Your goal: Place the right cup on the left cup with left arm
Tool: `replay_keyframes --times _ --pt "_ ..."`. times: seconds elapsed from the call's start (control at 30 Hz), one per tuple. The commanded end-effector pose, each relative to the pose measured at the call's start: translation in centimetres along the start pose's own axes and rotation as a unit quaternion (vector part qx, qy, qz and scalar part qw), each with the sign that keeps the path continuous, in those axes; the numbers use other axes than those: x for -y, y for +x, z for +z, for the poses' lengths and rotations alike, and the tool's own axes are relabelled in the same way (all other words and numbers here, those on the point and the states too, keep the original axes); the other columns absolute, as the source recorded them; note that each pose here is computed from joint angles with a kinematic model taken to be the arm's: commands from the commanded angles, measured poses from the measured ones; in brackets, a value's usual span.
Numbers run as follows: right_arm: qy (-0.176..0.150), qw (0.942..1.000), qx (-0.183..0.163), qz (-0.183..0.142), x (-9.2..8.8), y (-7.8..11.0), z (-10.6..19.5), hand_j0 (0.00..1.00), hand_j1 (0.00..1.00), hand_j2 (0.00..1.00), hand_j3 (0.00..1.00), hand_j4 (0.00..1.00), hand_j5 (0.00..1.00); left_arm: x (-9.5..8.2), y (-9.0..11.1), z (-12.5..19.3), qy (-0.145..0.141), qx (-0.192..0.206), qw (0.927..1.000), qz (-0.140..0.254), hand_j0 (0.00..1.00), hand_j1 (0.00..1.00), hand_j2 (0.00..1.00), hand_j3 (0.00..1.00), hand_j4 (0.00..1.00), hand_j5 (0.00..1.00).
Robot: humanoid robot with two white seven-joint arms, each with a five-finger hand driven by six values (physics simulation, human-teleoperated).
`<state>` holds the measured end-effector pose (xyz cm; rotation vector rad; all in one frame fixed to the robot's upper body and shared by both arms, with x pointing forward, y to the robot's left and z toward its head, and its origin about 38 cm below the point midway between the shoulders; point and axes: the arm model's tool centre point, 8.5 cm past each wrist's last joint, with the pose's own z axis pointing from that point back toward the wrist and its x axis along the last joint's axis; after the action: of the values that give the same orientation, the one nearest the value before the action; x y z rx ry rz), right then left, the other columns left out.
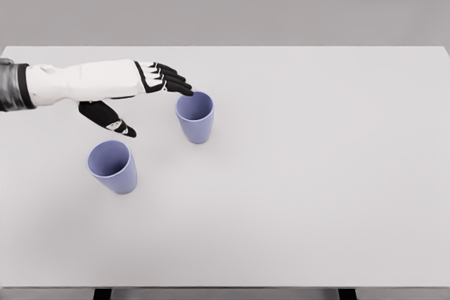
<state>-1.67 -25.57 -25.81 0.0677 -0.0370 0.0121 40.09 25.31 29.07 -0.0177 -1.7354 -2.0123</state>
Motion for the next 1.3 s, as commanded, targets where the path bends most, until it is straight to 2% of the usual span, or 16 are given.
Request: replay_keyframes --times 0.0,0.07,0.1,0.17,0.3,0.37,0.53,0.63,0.8,0.97,1.1,1.27 --pt "0.0 1.0 0.002 0.001 0.0 0.1 0.0 1.0 1.0 1.0 1.0 1.0 1.0 0.0 -0.1 0.1 0.001 -0.002 1.0 0.003 1.0 1.0 1.0 1.0 1.0 1.0" --pt "-0.001 0.9999 -0.009 -0.004 0.0 -0.9 0.1 1.0 1.0 1.0 1.0 1.0 1.0 -1.6 -1.3 0.7 0.012 -0.023 0.9996 -0.007 1.0 1.0 1.0 1.0 1.0 1.0" --pt "-0.001 1.0 -0.008 -0.005 0.0 -0.9 0.1 1.0 1.0 1.0 1.0 1.0 1.0 -2.4 -2.9 0.1 0.025 -0.036 0.999 -0.004 1.0 1.0 1.0 1.0 1.0 1.0" --pt "-0.001 1.0 -0.007 -0.002 0.0 -0.7 0.1 1.0 1.0 1.0 1.0 1.0 1.0 -2.8 -3.5 -0.6 0.03 -0.038 0.9988 -0.005 1.0 1.0 1.0 1.0 1.0 1.0" --pt "-0.001 1.0 -0.007 -0.005 0.0 -0.8 0.1 1.0 1.0 1.0 1.0 1.0 1.0 -2.5 -3.8 -1.9 0.026 -0.033 0.9991 -0.005 1.0 1.0 1.0 1.0 1.0 1.0" --pt "-0.001 1.0 -0.008 -0.004 0.0 -0.8 0.1 1.0 1.0 1.0 1.0 1.0 1.0 -1.6 -3.2 -4.2 0.015 -0.008 0.9999 -0.003 1.0 1.0 1.0 1.0 1.0 1.0" --pt "-0.001 1.0 -0.008 -0.003 0.0 -0.8 0.1 1.0 1.0 1.0 1.0 1.0 1.0 0.6 -3.4 -5.5 -0.029 -0.011 0.9992 -0.024 1.0 1.0 1.0 1.0 1.0 1.0" --pt "-0.001 1.0 -0.008 -0.003 0.0 -0.8 0.1 1.0 1.0 1.0 1.0 1.0 1.0 1.2 -5.1 -6.8 -0.027 -0.025 0.9993 -0.009 1.0 1.0 1.0 1.0 1.0 1.0" --pt "-0.001 1.0 -0.008 -0.003 0.0 -0.8 0.1 1.0 1.0 1.0 1.0 1.0 1.0 1.5 -7.4 -5.6 -0.023 -0.062 0.9978 0.008 1.0 1.0 1.0 1.0 1.0 1.0" --pt "-0.001 1.0 -0.008 -0.003 0.0 -0.8 0.1 1.0 1.0 1.0 1.0 1.0 1.0 3.1 -7.5 -8.8 -0.037 -0.047 0.998 0.021 1.0 1.0 1.0 1.0 1.0 1.0" --pt "-0.001 1.0 -0.008 -0.002 0.0 -0.8 0.1 1.0 1.0 1.0 1.0 1.0 1.0 4.2 -7.6 -9.2 -0.049 -0.047 0.9975 0.022 1.0 1.0 1.0 1.0 1.0 1.0" --pt "-0.001 1.0 -0.008 -0.002 0.0 -0.8 0.1 1.0 1.0 1.0 1.0 1.0 1.0 4.6 -7.8 -10.0 -0.052 -0.047 0.9973 0.022 1.0 1.0 1.0 1.0 1.0 1.0"
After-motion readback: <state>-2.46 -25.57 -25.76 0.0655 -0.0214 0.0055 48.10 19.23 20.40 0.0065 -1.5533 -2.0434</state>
